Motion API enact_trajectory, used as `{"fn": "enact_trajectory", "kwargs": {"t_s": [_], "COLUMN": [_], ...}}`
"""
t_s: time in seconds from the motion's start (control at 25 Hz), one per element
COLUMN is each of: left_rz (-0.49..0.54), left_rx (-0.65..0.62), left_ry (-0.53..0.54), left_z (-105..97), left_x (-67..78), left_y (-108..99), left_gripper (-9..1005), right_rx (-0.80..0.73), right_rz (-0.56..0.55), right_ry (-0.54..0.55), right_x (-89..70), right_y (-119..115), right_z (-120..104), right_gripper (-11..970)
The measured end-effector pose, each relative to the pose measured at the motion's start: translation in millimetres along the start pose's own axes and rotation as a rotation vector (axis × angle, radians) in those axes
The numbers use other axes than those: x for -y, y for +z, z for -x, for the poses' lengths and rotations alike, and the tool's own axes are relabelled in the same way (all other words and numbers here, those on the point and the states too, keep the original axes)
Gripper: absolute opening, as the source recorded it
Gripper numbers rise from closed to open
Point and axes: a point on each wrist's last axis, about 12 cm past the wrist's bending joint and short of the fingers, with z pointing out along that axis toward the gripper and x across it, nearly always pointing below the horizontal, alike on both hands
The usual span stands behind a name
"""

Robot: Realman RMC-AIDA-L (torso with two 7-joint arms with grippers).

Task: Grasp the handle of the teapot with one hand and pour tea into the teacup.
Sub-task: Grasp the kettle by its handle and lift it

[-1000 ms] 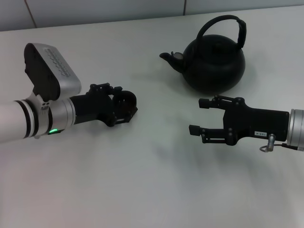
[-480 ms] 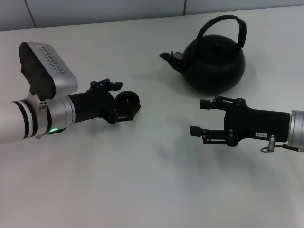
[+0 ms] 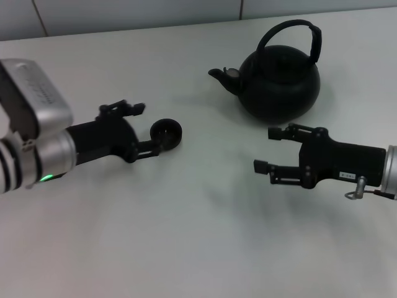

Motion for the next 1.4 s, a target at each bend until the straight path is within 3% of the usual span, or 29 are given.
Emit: {"fn": "enact_trajectory", "kwargs": {"t_s": [0.2, 0.28, 0.32, 0.48, 0.88, 1.4], "left_rz": [0.029, 0.036, 0.038, 0.042, 0.048, 0.051], "left_rx": [-0.022, -0.029, -0.03, -0.034, -0.038, -0.04], "left_ry": [-0.03, -0.039, -0.042, -0.053, -0.054, -0.057], "left_z": [-16.0, -20.1, -21.2, -25.3, -26.9, -27.1], "left_x": [3.8, 4.6, 4.8, 7.4, 7.6, 6.4], "left_y": [-18.9, -21.7, -22.3, -23.5, -23.6, -23.1], "left_gripper": [809, 809, 809, 809, 809, 809], "right_rx": [0.154, 0.245, 0.319, 0.355, 0.262, 0.173], "right_rz": [-0.179, -0.323, -0.459, -0.577, -0.63, -0.628], "right_ry": [0.03, 0.06, 0.083, 0.088, 0.082, 0.066], "right_x": [5.2, 11.1, 17.2, 25.8, 57.5, 74.3], "right_y": [-23.6, -40.0, -53.1, -57.4, -12.4, 17.2], "right_z": [-0.1, -1.7, -4.0, -5.6, 9.1, 22.9], "right_gripper": [819, 819, 819, 818, 799, 765]}}
